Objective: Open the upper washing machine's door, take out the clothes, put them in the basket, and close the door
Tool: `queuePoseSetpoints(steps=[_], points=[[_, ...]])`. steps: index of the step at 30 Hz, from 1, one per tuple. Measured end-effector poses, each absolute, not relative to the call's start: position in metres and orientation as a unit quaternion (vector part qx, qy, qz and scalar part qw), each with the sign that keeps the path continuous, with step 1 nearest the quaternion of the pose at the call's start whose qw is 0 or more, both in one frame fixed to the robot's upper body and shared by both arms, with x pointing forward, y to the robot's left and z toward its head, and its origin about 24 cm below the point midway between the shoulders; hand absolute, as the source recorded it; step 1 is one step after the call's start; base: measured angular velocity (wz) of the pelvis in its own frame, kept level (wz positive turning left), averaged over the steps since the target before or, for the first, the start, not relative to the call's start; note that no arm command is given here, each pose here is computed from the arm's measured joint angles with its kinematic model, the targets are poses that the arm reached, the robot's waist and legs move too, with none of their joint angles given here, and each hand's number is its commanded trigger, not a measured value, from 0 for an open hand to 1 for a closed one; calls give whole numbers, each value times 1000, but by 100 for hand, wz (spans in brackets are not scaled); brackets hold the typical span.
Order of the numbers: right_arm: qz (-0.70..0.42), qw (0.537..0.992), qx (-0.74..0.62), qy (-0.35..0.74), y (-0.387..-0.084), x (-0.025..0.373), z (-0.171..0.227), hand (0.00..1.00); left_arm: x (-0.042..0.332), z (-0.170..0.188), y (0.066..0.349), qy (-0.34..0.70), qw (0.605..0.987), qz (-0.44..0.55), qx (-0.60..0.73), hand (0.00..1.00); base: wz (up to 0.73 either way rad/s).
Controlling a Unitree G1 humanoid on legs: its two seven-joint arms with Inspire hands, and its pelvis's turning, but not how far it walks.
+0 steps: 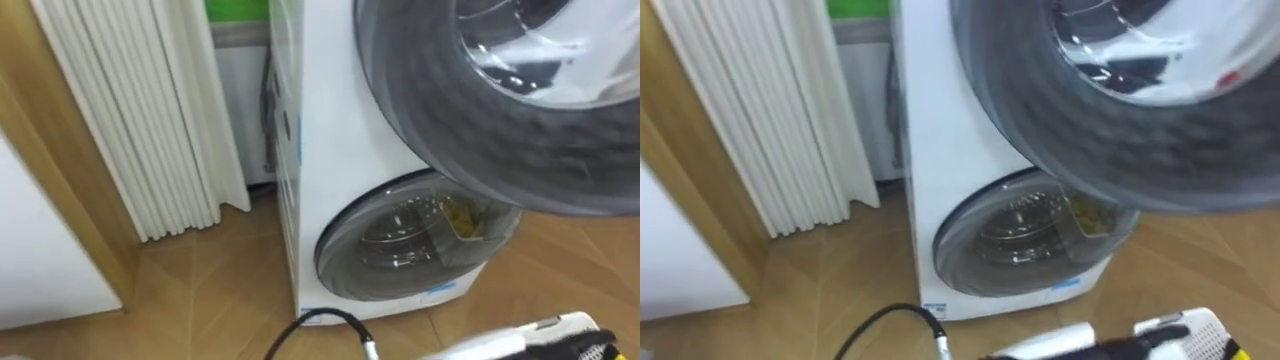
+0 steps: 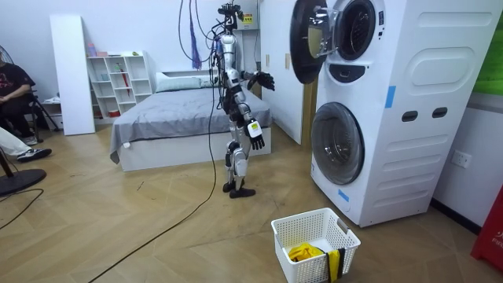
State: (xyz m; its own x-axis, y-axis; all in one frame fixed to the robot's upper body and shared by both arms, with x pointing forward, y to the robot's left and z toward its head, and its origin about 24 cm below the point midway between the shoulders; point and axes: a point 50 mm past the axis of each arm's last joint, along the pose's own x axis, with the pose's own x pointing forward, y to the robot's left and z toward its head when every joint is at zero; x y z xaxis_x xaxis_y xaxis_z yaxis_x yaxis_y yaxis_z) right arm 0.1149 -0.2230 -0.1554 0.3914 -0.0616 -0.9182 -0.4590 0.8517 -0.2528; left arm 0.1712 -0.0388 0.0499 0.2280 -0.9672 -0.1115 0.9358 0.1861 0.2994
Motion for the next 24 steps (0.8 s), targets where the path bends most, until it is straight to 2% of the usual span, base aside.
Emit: queuePoseSetpoints(steps=[5, 11, 17, 20, 22, 23, 24], points=[[129, 800, -248, 531, -223, 117, -155, 0, 166, 34, -42, -39, 738, -638, 216, 0, -4], [131, 802, -245, 529, -220, 119, -155, 0, 174, -13, -27, 46, 723, -625, 289, 0, -10], [116, 804, -230, 536, -221, 114, -156, 0, 187, -47, 2, 123, 768, -567, 271, 0, -7], [100, 806, -214, 542, -223, 107, -157, 0, 182, -71, 20, 173, 802, -517, 244, 0, -6], [82, 812, -197, 543, -224, 107, -157, 0, 177, -108, 67, 278, 816, -427, 274, 0, -6], [78, 814, -192, 543, -224, 107, -157, 0, 174, -117, 82, 306, 819, -399, 277, 0, -9], [69, 815, -187, 545, -225, 104, -158, 0, 166, -131, 112, 357, 818, -347, 289, 0, -3]])
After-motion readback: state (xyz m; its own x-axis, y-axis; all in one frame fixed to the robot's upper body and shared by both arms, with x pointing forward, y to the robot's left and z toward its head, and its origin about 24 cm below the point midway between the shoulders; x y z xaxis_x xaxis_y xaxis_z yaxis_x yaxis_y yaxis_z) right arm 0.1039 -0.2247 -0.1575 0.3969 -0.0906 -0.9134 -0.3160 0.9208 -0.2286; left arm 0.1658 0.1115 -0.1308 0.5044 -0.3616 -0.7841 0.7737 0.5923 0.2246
